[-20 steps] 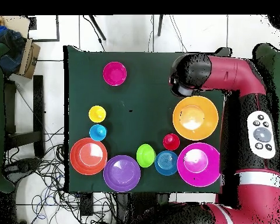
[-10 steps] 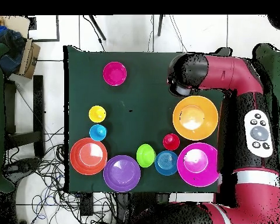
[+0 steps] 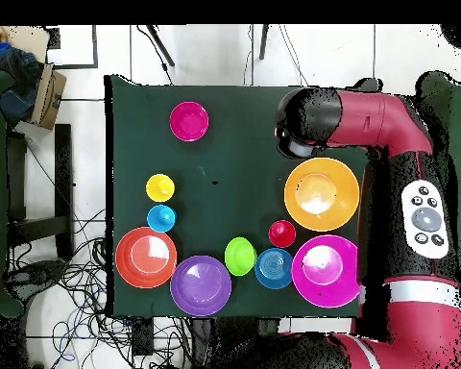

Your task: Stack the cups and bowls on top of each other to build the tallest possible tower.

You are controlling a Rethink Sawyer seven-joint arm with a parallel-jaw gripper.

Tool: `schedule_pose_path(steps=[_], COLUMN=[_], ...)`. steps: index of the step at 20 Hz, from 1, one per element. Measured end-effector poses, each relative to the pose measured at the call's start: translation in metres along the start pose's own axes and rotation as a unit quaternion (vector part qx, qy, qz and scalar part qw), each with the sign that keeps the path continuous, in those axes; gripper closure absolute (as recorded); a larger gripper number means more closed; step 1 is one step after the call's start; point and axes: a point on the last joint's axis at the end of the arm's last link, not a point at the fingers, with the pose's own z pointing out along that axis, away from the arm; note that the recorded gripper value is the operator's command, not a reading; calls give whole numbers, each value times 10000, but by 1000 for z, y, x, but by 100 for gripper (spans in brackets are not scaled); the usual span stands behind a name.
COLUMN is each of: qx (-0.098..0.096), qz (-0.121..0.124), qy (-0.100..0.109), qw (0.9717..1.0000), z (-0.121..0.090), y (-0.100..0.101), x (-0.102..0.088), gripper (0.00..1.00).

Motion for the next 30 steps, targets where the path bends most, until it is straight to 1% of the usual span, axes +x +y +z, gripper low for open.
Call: schedule_pose_path(steps=[18,30], qx=[27,26], qz=[-26,-103], qy=[-9,-18], qw=[10000,9999], z=[1,-1], y=[1,12], x=[0,2], gripper=[0,0])
